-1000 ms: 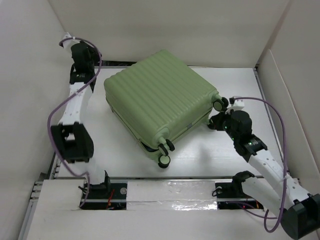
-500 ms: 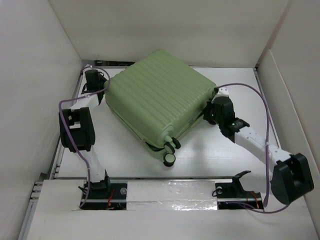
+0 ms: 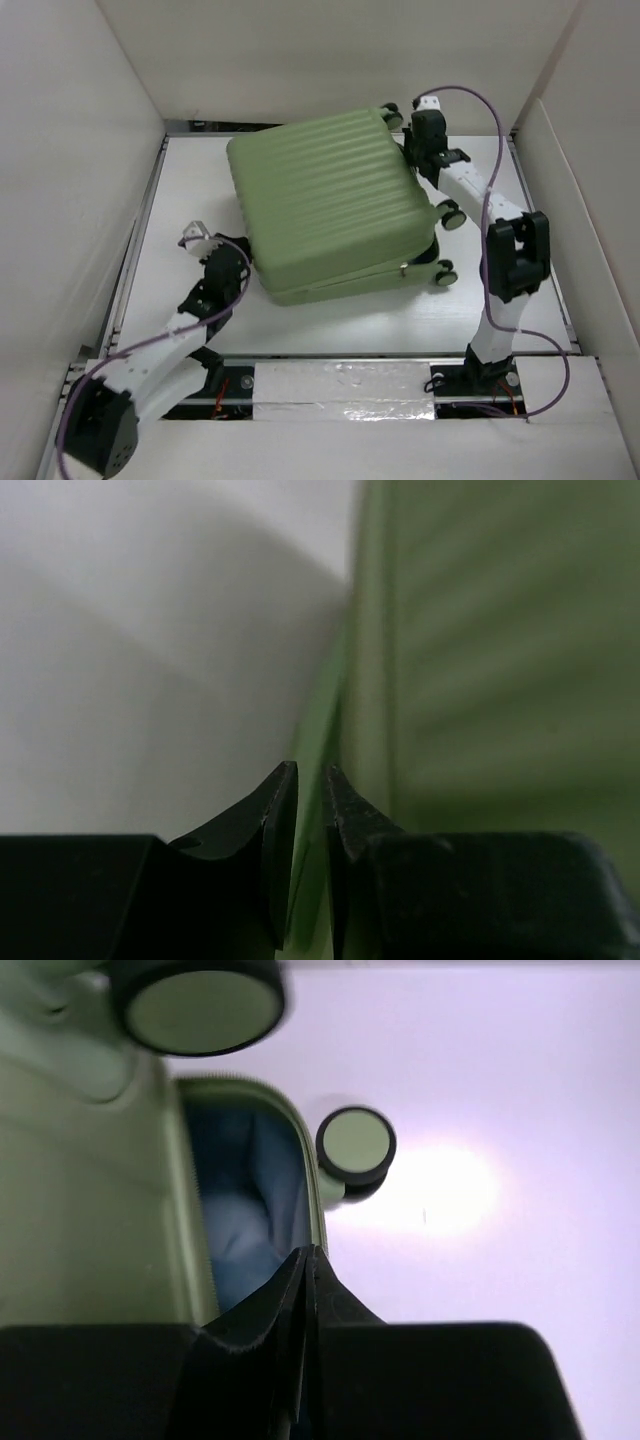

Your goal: Pack the luggage

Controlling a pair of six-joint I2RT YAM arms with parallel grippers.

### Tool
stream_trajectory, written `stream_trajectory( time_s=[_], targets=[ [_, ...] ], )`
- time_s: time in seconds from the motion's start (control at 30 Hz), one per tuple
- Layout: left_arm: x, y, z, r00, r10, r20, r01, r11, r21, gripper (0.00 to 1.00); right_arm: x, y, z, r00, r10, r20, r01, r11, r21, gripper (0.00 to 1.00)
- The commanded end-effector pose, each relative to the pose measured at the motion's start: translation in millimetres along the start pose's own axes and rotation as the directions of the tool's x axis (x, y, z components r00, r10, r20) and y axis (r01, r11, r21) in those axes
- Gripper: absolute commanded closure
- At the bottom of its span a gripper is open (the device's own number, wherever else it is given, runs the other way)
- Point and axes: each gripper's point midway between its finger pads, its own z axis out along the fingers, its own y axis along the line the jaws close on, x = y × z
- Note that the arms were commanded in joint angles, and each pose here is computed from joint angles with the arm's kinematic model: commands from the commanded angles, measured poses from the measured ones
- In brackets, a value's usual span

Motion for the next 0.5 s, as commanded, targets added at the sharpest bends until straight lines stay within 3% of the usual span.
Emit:
stream_trajectory(
  time_s=[0.0, 0.07, 0.1, 0.13, 0.2, 0.23, 0.33, 0.47],
  targets=[
    [49.1, -66.0, -78.7, 0.973, 0.001, -0.23, 0.076, 0.944, 0.323, 0.87, -76.1, 172.2, -68.0, 0.982, -0.083, 0.167, 0.158, 0.847, -0.507, 0.92],
    [28.3, -57.3, -88.2, 0.989, -0.006, -0.149, 0.05, 0.954, 0.295, 0.85, -87.8, 171.1, -75.3, 0.981, -0.11, 0.159, 0.176, 0.847, -0.501, 0.9],
    [6.1, -62.6, -99.3, 0.994, -0.05, -0.099, 0.08, 0.941, 0.33, 0.78, -93.1, 162.6, -77.5, 0.981, -0.1, 0.165, 0.17, 0.856, -0.487, 0.88],
    [-13.9, -60.3, -101.9, 0.997, -0.071, -0.031, 0.078, 0.948, 0.309, 0.72, -105.0, 155.9, -82.4, 0.977, -0.074, 0.2, 0.164, 0.861, -0.481, 0.75],
    [-37.6, -63.8, -107.9, 0.997, -0.063, 0.051, 0.043, 0.944, 0.327, 0.52, -114.5, 123.8, -95.0, 0.976, -0.012, 0.216, 0.11, 0.885, -0.452, 0.63],
    [-57.6, -68.9, -109.4, 0.99, -0.094, 0.105, 0.058, 0.949, 0.31, 0.49, -122.7, 111.6, -99.2, 0.971, 0.019, 0.24, 0.089, 0.898, -0.431, 0.52],
    [-90.7, -97.7, -111.0, 0.978, -0.112, 0.178, 0.052, 0.95, 0.308, 0.47, -130.0, 63.9, -115.3, 0.958, 0.065, 0.279, 0.028, 0.947, -0.319, 0.38],
    [-124.5, -157.6, -115.0, 0.96, -0.144, 0.238, 0.03, 0.904, 0.427, 0.45, -125.2, 12.8, -133.4, 0.94, 0.119, 0.319, -0.045, 0.972, -0.229, 0.23]
  ],
)
